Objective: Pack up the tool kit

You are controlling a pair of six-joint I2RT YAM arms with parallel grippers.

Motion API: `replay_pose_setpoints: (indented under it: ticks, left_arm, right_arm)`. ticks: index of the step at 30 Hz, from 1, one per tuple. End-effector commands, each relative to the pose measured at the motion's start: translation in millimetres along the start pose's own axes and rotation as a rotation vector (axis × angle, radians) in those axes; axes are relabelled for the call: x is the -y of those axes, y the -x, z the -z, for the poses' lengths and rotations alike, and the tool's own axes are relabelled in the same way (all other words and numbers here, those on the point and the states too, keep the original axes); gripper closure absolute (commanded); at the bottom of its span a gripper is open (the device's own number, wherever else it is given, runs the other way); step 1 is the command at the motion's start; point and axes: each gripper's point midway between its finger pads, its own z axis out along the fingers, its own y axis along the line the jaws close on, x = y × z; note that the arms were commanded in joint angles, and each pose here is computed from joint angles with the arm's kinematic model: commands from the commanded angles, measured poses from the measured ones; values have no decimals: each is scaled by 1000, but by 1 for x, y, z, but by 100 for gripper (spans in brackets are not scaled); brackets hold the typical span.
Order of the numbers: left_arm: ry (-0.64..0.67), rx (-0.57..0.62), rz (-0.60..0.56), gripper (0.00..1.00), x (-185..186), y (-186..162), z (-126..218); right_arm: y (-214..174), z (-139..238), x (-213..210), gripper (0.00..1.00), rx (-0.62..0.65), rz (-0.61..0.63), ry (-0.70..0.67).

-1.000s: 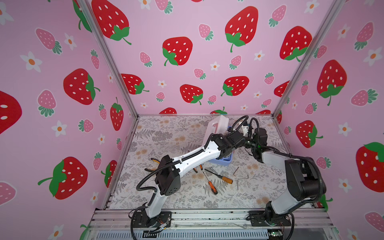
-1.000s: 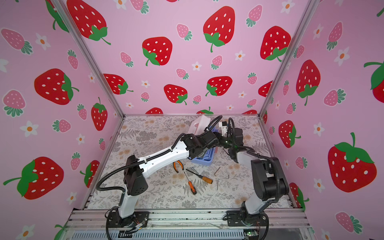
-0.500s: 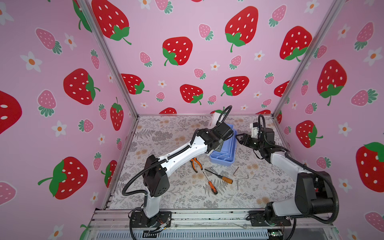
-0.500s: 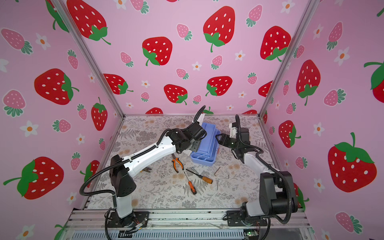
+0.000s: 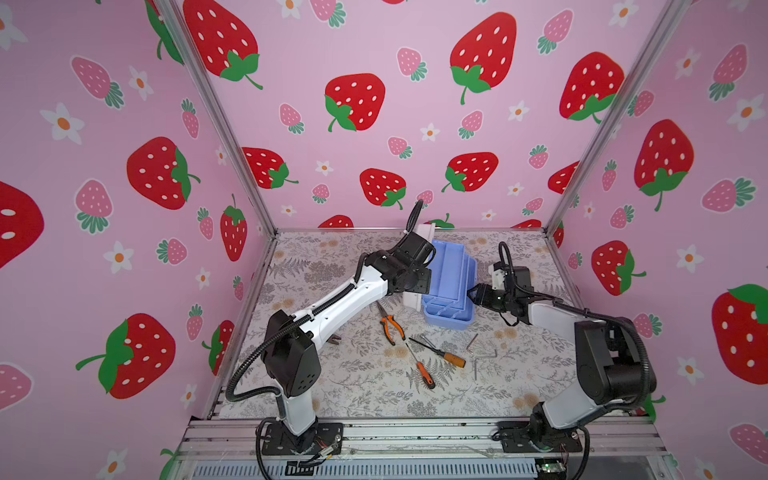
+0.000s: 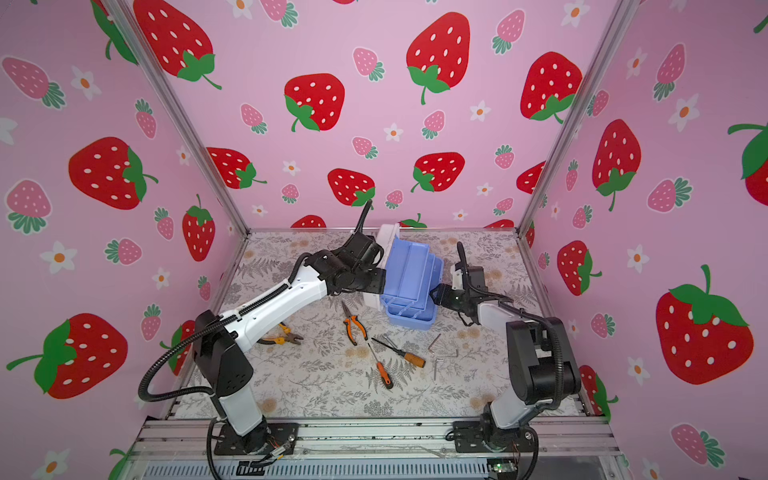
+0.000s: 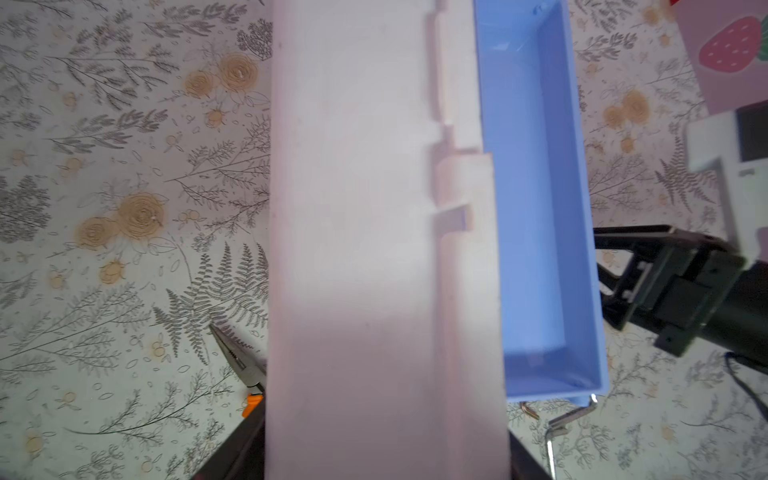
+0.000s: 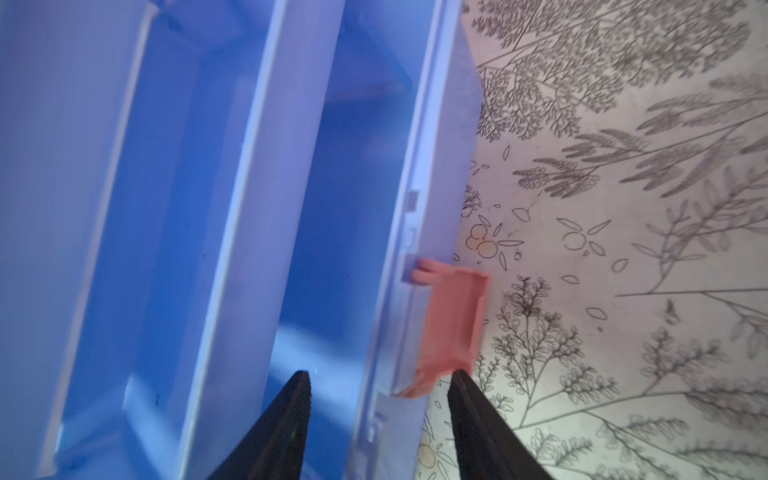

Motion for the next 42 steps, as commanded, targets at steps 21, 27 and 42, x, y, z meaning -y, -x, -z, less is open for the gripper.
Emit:
replay_pose_setpoints:
  ticks: [21, 27, 42]
  left_arm:
    - [-314, -65, 366, 11, -54, 48, -87]
    - [-340, -74, 413, 11, -68, 60, -110]
    - [-325, -93, 494, 10, -103, 43, -133]
  right_arm:
    - [45, -62, 24, 52, -32, -26, -68]
    - [60, -72, 20, 51, -21, -42, -45]
    - [77, -70, 16, 35, 0, -37, -32]
